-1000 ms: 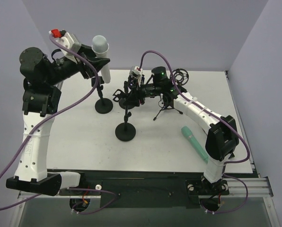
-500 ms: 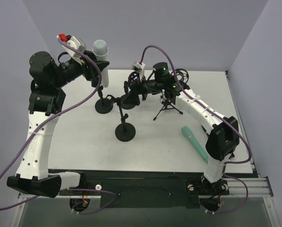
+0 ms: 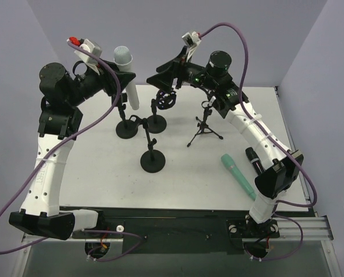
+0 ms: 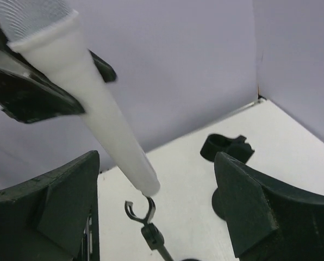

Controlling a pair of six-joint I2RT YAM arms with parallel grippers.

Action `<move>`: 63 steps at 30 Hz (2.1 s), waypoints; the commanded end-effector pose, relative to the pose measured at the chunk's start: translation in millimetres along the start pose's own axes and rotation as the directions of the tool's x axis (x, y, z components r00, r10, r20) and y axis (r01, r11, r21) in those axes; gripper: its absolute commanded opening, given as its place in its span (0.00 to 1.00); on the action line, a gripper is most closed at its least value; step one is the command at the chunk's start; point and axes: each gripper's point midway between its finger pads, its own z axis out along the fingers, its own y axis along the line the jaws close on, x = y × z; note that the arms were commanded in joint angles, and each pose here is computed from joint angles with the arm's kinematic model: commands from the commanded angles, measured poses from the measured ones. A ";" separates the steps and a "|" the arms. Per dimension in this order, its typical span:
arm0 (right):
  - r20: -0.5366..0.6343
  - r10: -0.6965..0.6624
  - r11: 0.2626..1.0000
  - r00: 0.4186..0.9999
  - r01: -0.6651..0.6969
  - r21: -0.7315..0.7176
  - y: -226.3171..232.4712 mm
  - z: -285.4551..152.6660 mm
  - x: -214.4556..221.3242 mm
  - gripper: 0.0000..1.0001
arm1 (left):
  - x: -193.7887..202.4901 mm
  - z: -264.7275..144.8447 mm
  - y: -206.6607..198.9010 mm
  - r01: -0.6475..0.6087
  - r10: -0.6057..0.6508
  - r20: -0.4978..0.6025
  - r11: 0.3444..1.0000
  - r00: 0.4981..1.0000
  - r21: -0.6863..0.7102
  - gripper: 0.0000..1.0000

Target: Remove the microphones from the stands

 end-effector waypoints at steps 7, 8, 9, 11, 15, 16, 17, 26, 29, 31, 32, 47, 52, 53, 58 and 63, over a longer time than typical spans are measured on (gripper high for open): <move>0.061 -0.082 0.991 0.995 0.088 -0.100 37.8 25.4 -11.4 0.81 | -7.7 7.0 -1.8 0.162 -0.160 0.052 0.986 0.986 -0.039 0.00; 0.058 -0.092 0.989 0.994 0.098 -0.109 41.9 27.1 -9.7 0.81 | -8.6 7.0 -2.3 0.164 -0.162 0.057 0.986 0.985 -0.039 0.00; 0.045 -0.089 0.989 0.995 0.094 -0.112 42.8 29.0 -5.1 0.81 | -8.0 8.3 -4.4 0.173 -0.172 0.055 0.984 0.984 -0.033 0.00; 0.023 -0.098 0.990 0.995 0.100 -0.104 42.4 32.4 2.5 0.80 | -9.5 8.9 -9.9 0.176 -0.175 0.054 0.984 0.983 -0.015 0.00; 0.015 -0.117 0.989 0.993 0.117 -0.089 42.1 36.6 7.8 0.76 | -9.6 11.1 -20.2 0.189 -0.189 0.043 0.982 0.981 0.015 0.00; 0.026 -0.114 0.990 0.993 0.116 -0.086 40.9 37.8 5.3 0.74 | -9.0 11.6 -21.4 0.195 -0.195 0.039 0.981 0.980 0.017 0.00; 0.029 -0.113 0.989 0.993 0.115 -0.089 41.6 38.8 4.7 0.71 | -8.2 12.4 -24.1 0.198 -0.199 0.035 0.980 0.979 0.024 0.00; -0.018 -0.184 0.976 0.983 0.180 -0.118 48.7 34.5 11.4 0.14 | -3.2 16.0 -21.8 0.225 -0.225 0.031 0.974 0.974 -0.006 0.33; -0.038 -0.179 0.982 0.983 0.176 -0.071 39.5 20.7 13.3 0.00 | -9.0 14.9 -15.2 0.204 -0.201 0.063 0.978 0.977 -0.040 0.66; -0.042 -0.163 0.986 0.986 0.162 -0.034 30.9 4.5 8.6 0.00 | -12.4 12.5 -14.9 0.172 -0.169 0.075 0.985 0.983 -0.031 0.71; -0.049 -0.155 0.988 0.987 0.155 0.003 22.9 -10.8 5.6 0.00 | -15.2 10.1 -15.2 0.155 -0.152 0.082 0.988 0.985 -0.029 0.72; -0.620 -0.039 0.687 0.784 0.472 0.553 -26.9 -317.6 81.6 0.00 | -5.9 4.8 -44.4 -0.036 0.012 0.155 0.987 0.988 0.155 0.76; -0.682 0.232 0.616 0.694 0.438 0.655 -28.2 -398.1 135.5 0.00 | -2.0 -3.6 -51.8 -0.080 0.049 0.180 0.982 0.982 0.172 0.76; -0.698 0.287 0.619 0.656 0.428 0.658 -28.9 -410.1 150.2 0.00 | 0.3 -3.9 -51.8 -0.086 0.056 0.172 0.981 0.984 0.172 0.76; -0.700 0.384 0.559 0.602 0.452 0.695 -58.7 -446.3 186.7 0.00 | 25.1 -3.1 -47.8 -0.110 0.096 0.090 0.978 0.991 0.178 0.75; -0.663 0.490 0.397 0.566 0.532 0.748 -107.6 -503.8 190.4 0.00 | 50.2 -2.7 -23.3 -0.229 0.234 -0.042 0.968 0.971 0.103 0.75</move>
